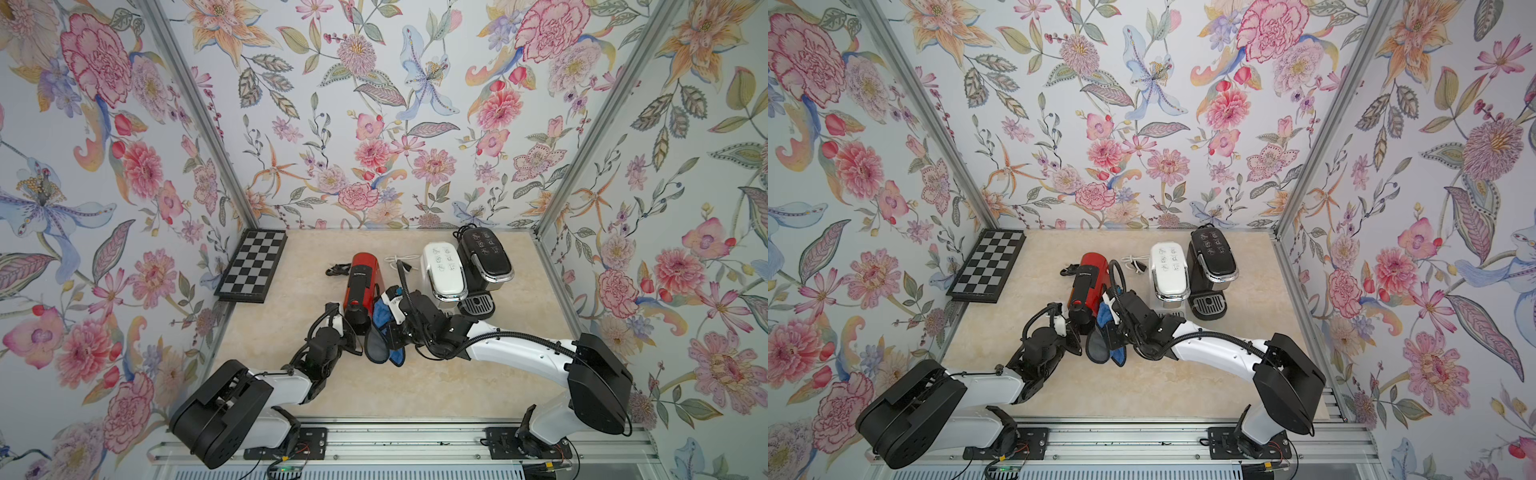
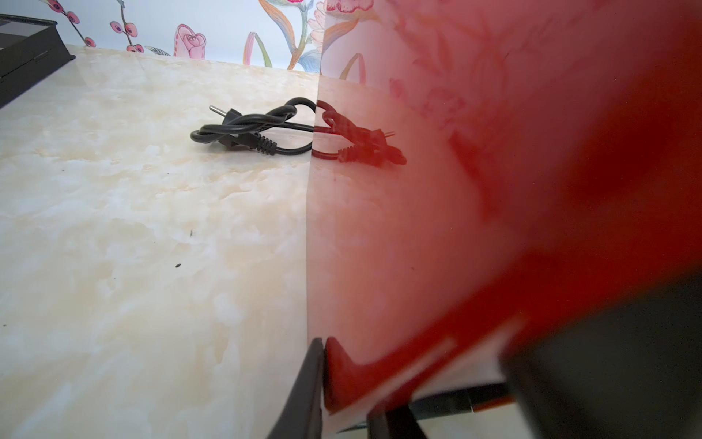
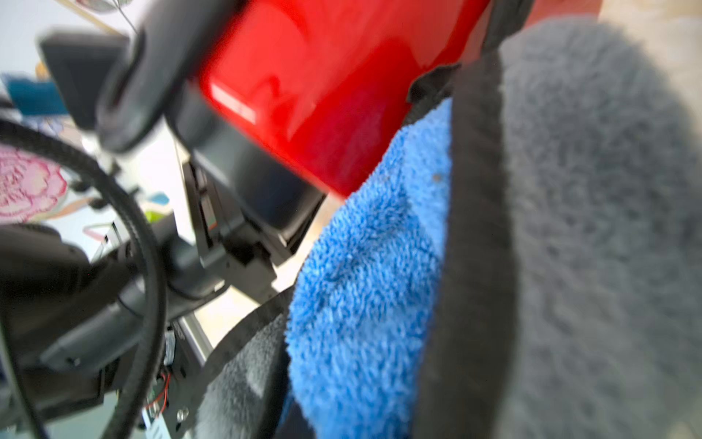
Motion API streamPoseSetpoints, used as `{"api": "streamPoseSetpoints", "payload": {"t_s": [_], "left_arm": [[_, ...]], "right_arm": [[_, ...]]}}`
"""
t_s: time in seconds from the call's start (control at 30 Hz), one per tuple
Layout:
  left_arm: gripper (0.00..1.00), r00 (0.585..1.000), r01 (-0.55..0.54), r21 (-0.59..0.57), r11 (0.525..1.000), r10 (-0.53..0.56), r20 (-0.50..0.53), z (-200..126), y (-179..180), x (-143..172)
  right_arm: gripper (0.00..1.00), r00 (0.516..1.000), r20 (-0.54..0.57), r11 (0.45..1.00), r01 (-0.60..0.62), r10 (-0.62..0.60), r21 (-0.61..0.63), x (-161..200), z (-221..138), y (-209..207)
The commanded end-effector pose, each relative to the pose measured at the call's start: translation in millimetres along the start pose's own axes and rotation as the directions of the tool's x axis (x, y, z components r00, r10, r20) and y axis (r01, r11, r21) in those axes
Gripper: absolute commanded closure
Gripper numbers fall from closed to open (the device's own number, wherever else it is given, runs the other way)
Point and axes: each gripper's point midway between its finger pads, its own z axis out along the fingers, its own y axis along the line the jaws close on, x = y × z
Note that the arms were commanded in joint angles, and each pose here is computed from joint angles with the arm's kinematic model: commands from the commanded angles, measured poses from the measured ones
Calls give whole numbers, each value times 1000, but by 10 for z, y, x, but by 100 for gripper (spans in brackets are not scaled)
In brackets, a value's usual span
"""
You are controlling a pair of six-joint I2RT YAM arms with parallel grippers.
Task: Wipe the surface of a coffee machine
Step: Wipe the dirt from the surface of the coffee machine.
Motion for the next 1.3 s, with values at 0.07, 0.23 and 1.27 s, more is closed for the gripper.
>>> {"api": "streamPoseSetpoints", "payload": {"t_s": [0.07, 0.23, 1.27], "left_arm": [[86, 991, 105, 405, 908, -131, 37, -204, -905, -279], [86, 989, 113, 408, 906, -140, 38, -187, -975, -246], [52, 951, 25, 237, 971, -96, 294, -904, -765, -1258]], "right_arm": [[87, 997, -73, 999, 0, -3, -43, 405, -246, 128], [88, 992, -117, 997, 41, -48, -61, 600, -154, 293], [91, 976, 138, 985, -172, 168, 20, 257, 197, -547]]}}
